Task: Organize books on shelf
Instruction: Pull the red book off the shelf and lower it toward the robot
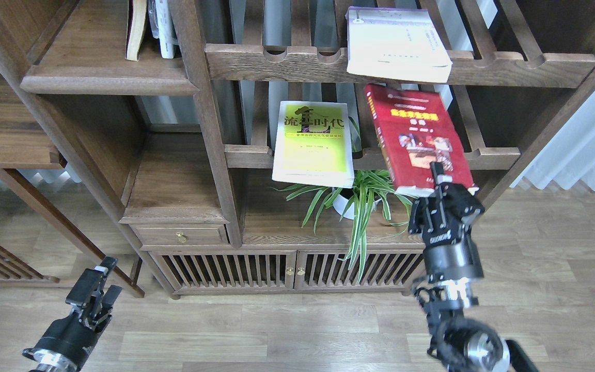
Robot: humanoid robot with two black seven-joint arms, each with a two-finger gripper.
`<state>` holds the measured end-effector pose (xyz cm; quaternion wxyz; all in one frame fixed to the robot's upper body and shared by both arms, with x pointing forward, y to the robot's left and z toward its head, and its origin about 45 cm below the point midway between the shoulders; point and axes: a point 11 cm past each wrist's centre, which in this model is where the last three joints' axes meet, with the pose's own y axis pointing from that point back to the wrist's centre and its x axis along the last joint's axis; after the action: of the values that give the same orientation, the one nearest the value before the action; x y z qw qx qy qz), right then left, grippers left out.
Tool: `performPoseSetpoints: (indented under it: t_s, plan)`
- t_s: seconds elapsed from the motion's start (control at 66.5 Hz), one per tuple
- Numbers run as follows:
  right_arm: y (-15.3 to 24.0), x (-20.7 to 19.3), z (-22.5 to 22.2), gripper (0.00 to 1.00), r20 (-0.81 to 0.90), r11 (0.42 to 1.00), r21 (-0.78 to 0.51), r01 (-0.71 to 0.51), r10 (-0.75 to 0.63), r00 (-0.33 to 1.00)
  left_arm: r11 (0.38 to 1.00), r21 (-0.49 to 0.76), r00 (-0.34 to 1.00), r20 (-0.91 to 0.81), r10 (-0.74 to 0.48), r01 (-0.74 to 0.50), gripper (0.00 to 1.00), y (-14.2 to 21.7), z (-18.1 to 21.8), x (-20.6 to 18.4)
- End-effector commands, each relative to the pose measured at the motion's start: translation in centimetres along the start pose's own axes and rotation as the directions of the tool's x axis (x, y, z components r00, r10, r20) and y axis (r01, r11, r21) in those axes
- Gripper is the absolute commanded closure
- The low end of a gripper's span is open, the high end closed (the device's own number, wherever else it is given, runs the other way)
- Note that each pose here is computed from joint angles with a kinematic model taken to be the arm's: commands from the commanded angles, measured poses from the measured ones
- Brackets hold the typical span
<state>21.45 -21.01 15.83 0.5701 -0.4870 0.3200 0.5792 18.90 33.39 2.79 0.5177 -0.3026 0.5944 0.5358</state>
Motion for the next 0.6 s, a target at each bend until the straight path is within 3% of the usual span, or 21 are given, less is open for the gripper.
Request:
performPoseSetpoints:
  t_s: [0.0,0.346,0.586]
  plan:
    - [1.8,0.7,0.9,0.97,0.010,0.999,-0.017,-0.040,0.040,0.999,1.000,0.006,1.000,-0.005,0.013,-0.013,0.00,0.4,0.7,0.2]
    - [6.9,1.7,2.8,0.97,0.027,0.984,-0.079,-0.161,0.164,0.986,0.999,0.045,1.000,0.007,0.018,-0.018,0.00,0.7,0.3,0.1]
    - [10.6,3.5,7.1,0.97,-0.018,0.940,-0.222,-0.260,0.262,0.965,0.966,0.254,0.994,0.105,0.020,-0.046,0.00,1.5,-1.0,-0.9]
